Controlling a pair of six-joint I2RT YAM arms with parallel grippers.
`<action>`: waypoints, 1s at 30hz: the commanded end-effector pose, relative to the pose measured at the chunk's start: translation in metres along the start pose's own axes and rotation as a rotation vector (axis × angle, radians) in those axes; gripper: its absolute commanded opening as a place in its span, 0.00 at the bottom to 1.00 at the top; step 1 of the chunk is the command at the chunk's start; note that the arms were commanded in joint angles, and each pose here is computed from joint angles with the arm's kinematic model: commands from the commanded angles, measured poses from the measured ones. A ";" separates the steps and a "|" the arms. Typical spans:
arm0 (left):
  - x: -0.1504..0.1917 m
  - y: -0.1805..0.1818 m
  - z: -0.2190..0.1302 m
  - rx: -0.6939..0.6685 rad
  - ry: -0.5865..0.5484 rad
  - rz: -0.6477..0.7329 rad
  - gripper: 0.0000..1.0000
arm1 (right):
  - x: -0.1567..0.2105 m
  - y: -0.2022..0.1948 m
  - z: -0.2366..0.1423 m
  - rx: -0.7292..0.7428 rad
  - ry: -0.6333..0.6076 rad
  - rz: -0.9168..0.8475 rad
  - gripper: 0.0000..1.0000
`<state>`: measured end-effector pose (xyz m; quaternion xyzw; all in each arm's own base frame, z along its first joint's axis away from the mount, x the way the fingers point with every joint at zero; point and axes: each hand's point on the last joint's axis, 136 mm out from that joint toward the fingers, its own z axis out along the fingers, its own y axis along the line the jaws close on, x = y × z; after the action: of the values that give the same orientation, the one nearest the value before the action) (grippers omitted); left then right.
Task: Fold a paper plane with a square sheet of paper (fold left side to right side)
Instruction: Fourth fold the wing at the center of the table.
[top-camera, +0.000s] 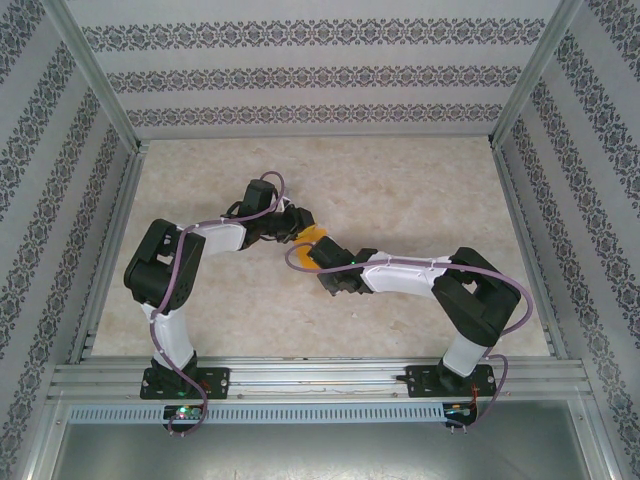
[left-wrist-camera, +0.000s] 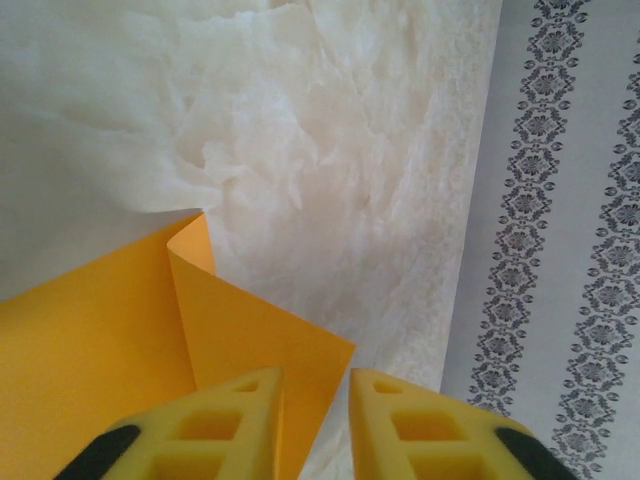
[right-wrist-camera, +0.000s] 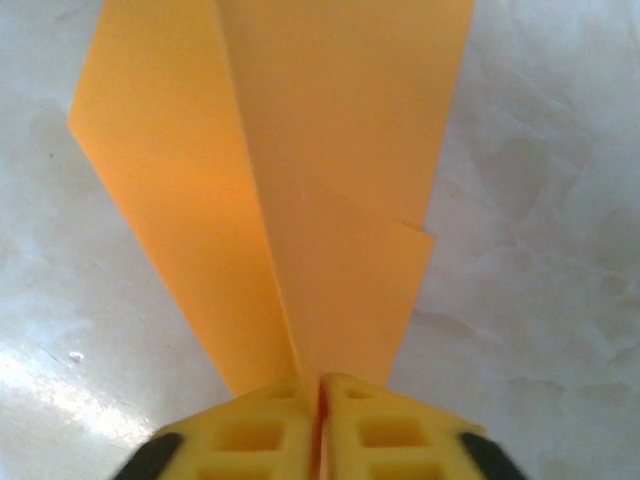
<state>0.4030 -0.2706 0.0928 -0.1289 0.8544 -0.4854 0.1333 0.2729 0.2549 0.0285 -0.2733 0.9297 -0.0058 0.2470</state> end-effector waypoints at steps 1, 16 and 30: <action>-0.006 -0.019 -0.018 0.011 -0.036 0.057 0.31 | -0.007 -0.002 -0.002 0.001 -0.016 0.026 0.02; 0.001 0.028 -0.107 -0.109 -0.100 0.037 0.40 | -0.011 0.024 -0.014 -0.461 0.025 0.227 0.00; 0.051 0.030 -0.072 -0.072 0.057 0.021 0.40 | -0.008 0.034 -0.006 -0.718 0.088 0.379 0.00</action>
<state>0.3334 -0.2036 0.1000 -0.1229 0.8771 -0.4467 0.1267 0.2654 0.2812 0.0341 -0.1716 0.9249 0.3189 0.1161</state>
